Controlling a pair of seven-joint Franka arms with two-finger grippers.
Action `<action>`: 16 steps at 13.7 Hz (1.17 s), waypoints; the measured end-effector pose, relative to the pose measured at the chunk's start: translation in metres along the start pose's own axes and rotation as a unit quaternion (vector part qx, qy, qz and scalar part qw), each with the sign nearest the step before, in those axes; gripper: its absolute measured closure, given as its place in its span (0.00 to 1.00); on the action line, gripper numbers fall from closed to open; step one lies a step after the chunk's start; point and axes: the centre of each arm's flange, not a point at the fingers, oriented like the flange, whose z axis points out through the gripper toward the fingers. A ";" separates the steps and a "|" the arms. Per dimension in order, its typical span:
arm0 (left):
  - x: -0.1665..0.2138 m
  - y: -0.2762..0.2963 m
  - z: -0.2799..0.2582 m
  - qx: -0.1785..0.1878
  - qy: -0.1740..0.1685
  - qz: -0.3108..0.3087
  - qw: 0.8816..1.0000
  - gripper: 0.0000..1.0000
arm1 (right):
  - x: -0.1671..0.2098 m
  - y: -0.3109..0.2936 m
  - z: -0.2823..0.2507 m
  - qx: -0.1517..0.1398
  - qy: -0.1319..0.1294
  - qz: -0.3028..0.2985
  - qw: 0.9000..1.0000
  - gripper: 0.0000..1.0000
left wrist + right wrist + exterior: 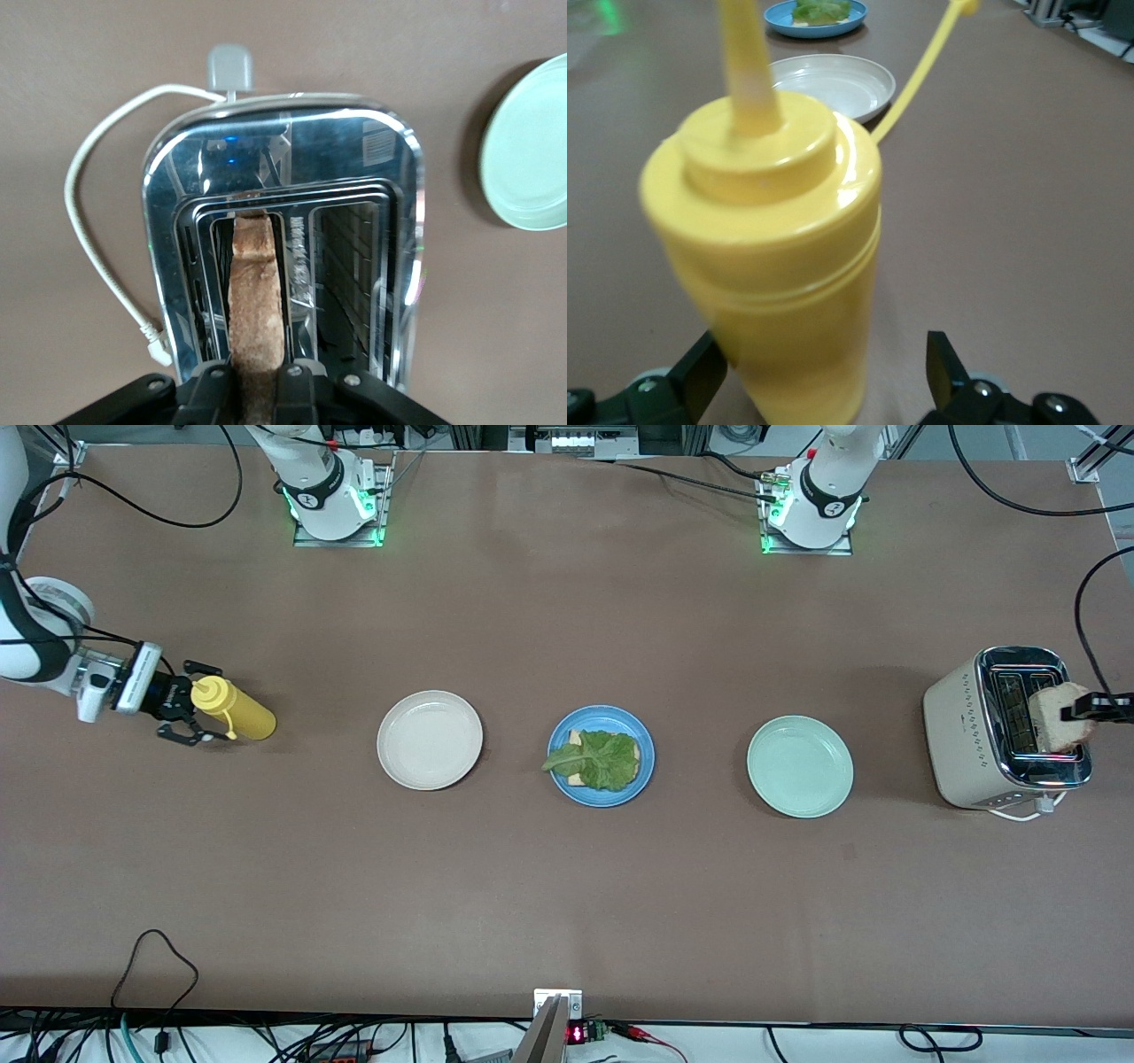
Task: Make sandwich in blue plate with both arms
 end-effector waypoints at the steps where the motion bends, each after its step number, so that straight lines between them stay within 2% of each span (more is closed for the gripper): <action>1: -0.005 0.010 -0.027 -0.001 -0.001 0.005 1.000 0.87 | -0.003 0.003 -0.012 -0.010 -0.001 0.000 1.000 0.00; 2: -0.010 0.026 -0.055 -0.005 -0.004 0.015 1.000 0.87 | -0.005 0.007 -0.025 -0.020 -0.001 -0.002 1.000 0.00; 4: -0.013 0.079 -0.097 -0.038 -0.002 0.053 0.998 0.87 | -0.005 0.015 -0.049 -0.034 -0.003 -0.010 0.999 0.00; 7: 0.011 0.164 -0.096 -0.095 -0.004 0.118 0.988 0.87 | -0.006 0.024 -0.082 -0.038 -0.019 -0.008 0.999 0.00; 11: 0.069 0.294 -0.015 -0.214 -0.013 0.145 0.966 0.87 | 0.016 0.044 -0.121 -0.040 -0.020 0.042 0.998 0.00; 14: 0.105 0.399 0.053 -0.273 -0.015 0.127 0.953 0.87 | 0.047 0.059 -0.154 -0.048 -0.017 0.099 0.994 0.00; 16: 0.122 0.443 0.100 -0.315 -0.015 0.103 0.943 0.87 | 0.080 0.067 -0.179 -0.054 -0.031 0.127 0.990 0.00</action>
